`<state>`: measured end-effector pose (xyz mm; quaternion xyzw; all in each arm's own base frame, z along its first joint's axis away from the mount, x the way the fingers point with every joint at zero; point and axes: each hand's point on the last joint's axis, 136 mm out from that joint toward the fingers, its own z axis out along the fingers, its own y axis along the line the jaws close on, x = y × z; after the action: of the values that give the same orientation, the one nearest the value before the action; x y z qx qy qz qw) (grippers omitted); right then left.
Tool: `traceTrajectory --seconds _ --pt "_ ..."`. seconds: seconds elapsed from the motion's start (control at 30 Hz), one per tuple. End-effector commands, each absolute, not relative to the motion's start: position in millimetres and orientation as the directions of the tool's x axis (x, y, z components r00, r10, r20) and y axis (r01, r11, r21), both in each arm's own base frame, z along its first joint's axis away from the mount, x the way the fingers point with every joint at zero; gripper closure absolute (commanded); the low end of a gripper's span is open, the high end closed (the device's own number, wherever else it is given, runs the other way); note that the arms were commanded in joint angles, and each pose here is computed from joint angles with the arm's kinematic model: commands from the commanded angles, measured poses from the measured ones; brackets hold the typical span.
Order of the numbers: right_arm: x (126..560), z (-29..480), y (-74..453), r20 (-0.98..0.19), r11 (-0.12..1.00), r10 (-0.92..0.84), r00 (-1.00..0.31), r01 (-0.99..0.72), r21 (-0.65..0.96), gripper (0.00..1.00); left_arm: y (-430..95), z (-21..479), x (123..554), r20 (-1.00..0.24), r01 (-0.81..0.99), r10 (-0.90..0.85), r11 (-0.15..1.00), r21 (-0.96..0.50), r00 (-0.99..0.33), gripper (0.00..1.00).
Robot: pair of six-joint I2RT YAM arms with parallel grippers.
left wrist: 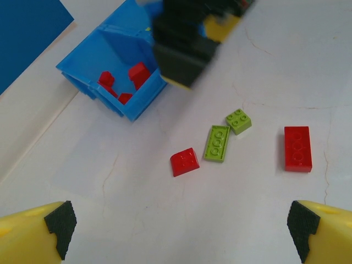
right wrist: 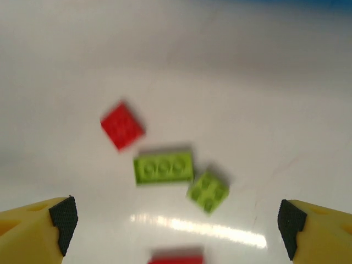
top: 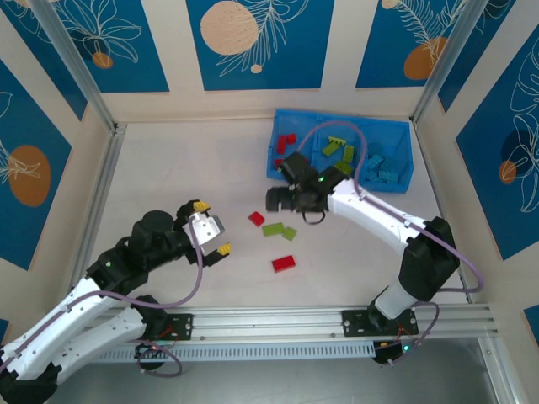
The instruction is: Sort the legos into containers by color
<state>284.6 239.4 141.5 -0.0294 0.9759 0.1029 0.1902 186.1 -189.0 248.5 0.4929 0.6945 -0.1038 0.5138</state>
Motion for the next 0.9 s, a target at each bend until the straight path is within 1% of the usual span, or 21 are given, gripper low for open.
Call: traceTrajectory --seconds 0.0,0.1,0.23,0.33,0.4,0.5,0.6,0.67,0.73,0.8,0.87 --pt "254.2 100.0 235.6 -0.287 0.992 0.005 -0.958 -0.032 0.123 0.09 -187.7 245.6 189.8 -0.806 0.786 0.591 0.496 0.370 0.006 0.00" --pt "232.2 73.3 232.7 -0.201 0.999 -0.019 -0.980 -0.028 0.041 0.10 -190.2 244.2 189.2 -0.808 0.795 0.590 0.489 0.360 0.003 0.00" --pt "229.4 52.8 236.5 -0.180 0.998 -0.056 -0.982 -0.055 -0.014 0.08 -188.4 243.9 190.3 -0.804 0.789 0.595 0.493 0.366 0.001 0.00" --pt "245.0 45.1 247.7 -0.239 0.981 -0.192 -0.952 -0.191 -0.029 0.08 -186.1 243.7 191.0 -0.802 0.782 0.598 0.500 0.371 -0.002 0.00" --pt "257.5 38.7 244.0 -0.263 0.960 -0.280 -0.923 -0.270 -0.075 0.08 -185.9 244.0 191.0 -0.802 0.781 0.597 0.502 0.373 -0.001 0.00" --pt "274.3 30.5 232.5 -0.240 0.931 -0.364 -0.900 -0.347 -0.112 0.10 -185.3 243.2 191.2 -0.800 0.779 0.600 0.502 0.375 -0.001 0.00" --pt "274.1 23.2 240.8 -0.227 0.881 -0.466 -0.855 -0.472 -0.031 0.11 -183.4 243.6 191.9 -0.798 0.773 0.603 0.507 0.382 -0.002 0.00" --pt "271.8 17.6 240.5 -0.211 0.854 -0.512 -0.833 -0.520 -0.021 0.14 -181.9 244.1 192.6 -0.796 0.767 0.605 0.511 0.387 -0.002 0.00" --pt "269.4 13.2 241.3 -0.195 0.835 -0.539 -0.819 -0.551 0.005 0.19 -181.0 244.0 192.7 -0.795 0.764 0.607 0.513 0.391 0.000 0.00" --pt "268.5 11.3 245.7 -0.191 0.822 -0.551 -0.813 -0.568 0.044 0.27 -180.4 243.8 193.7 -0.793 0.761 0.609 0.515 0.395 -0.001 0.00" --pt "271.7 9.2 242.7 -0.176 0.833 -0.539 -0.824 -0.553 0.035 0.38 -180.9 243.3 193.5 -0.793 0.763 0.609 0.513 0.393 -0.002 0.00"
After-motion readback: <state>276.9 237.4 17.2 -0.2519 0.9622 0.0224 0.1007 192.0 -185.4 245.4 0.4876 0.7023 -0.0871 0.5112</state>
